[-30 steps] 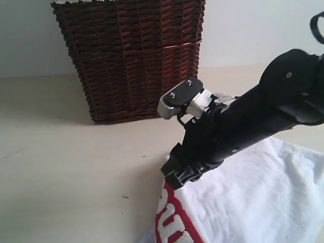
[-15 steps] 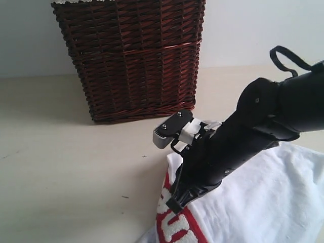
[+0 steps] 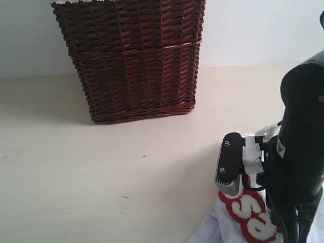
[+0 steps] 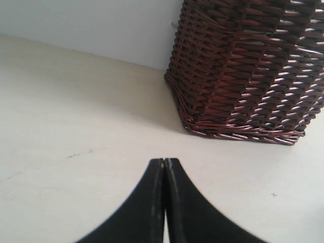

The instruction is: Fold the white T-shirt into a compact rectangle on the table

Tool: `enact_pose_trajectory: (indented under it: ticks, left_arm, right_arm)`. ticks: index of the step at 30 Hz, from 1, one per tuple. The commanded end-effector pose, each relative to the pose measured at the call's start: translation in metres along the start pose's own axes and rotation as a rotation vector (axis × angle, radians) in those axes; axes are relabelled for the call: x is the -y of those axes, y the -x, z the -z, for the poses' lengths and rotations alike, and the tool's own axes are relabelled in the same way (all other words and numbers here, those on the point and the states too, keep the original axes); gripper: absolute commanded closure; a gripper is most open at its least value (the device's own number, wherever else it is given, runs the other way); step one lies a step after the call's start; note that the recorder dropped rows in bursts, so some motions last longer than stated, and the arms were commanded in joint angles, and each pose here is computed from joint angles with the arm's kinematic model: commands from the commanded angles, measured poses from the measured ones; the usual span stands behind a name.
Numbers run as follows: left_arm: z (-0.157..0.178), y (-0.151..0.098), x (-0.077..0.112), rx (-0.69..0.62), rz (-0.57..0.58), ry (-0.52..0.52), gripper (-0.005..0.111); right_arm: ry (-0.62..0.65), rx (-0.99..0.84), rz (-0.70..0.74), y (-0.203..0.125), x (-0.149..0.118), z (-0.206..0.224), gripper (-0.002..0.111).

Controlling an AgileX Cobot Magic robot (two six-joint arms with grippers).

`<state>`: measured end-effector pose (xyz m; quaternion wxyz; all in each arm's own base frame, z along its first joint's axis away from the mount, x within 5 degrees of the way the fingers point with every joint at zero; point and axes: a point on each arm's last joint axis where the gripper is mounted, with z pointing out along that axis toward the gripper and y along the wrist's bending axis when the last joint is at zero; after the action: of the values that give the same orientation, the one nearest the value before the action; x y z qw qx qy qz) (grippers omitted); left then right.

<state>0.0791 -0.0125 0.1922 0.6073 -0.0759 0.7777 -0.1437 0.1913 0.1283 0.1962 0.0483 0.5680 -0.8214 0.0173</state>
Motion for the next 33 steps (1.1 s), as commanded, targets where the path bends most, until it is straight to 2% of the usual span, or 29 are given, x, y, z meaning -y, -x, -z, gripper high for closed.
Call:
enact_pose_trajectory:
  ticks: [1, 3, 5, 8, 10, 12, 15, 17, 21, 26, 33]
  left_arm:
    - [0.001, 0.0, 0.001, 0.003, 0.004, -0.008, 0.107]
    - [0.001, 0.0, 0.001, 0.003, 0.004, -0.008, 0.107]
    - [0.001, 0.0, 0.001, 0.003, 0.004, -0.008, 0.107]
    - [0.001, 0.0, 0.001, 0.003, 0.004, -0.008, 0.107]
    - [0.001, 0.0, 0.001, 0.003, 0.004, -0.008, 0.107]
    - [0.001, 0.0, 0.001, 0.003, 0.004, -0.008, 0.107]
    - [0.001, 0.0, 0.001, 0.003, 0.004, -0.008, 0.107]
    - [0.001, 0.0, 0.001, 0.003, 0.004, -0.008, 0.107]
    - [0.001, 0.0, 0.001, 0.003, 0.004, -0.008, 0.107]
    - [0.001, 0.0, 0.001, 0.003, 0.004, -0.008, 0.107]
    - [0.001, 0.0, 0.001, 0.003, 0.004, -0.008, 0.107]
  right_arm:
    - [-0.039, 0.072, -0.005, 0.0, -0.001, -0.013, 0.088]
    - [-0.07, 0.12, -0.013, 0.004, 0.001, -0.014, 0.072]
    - [-0.098, 0.169, -0.045, 0.002, 0.0, -0.005, 0.064]
    - [-0.182, 0.312, -0.068, -0.008, -0.007, 0.03, 0.063]
    - [-0.276, 0.487, -0.075, -0.015, -0.011, 0.061, 0.063]
    - [-0.232, 0.557, -0.001, -0.012, -0.019, 0.072, 0.063]
    - [-0.003, 0.481, 0.387, 0.017, -0.024, 0.033, 0.063]
    - [0.083, 0.481, 0.478, 0.036, -0.019, 0.007, 0.063]
    - [0.153, 0.484, 0.511, 0.056, -0.012, -0.028, 0.063]
    - [0.197, 0.454, 0.566, 0.062, -0.01, -0.049, 0.063]
    - [0.16, 0.417, 0.563, 0.069, -0.001, -0.075, 0.063]
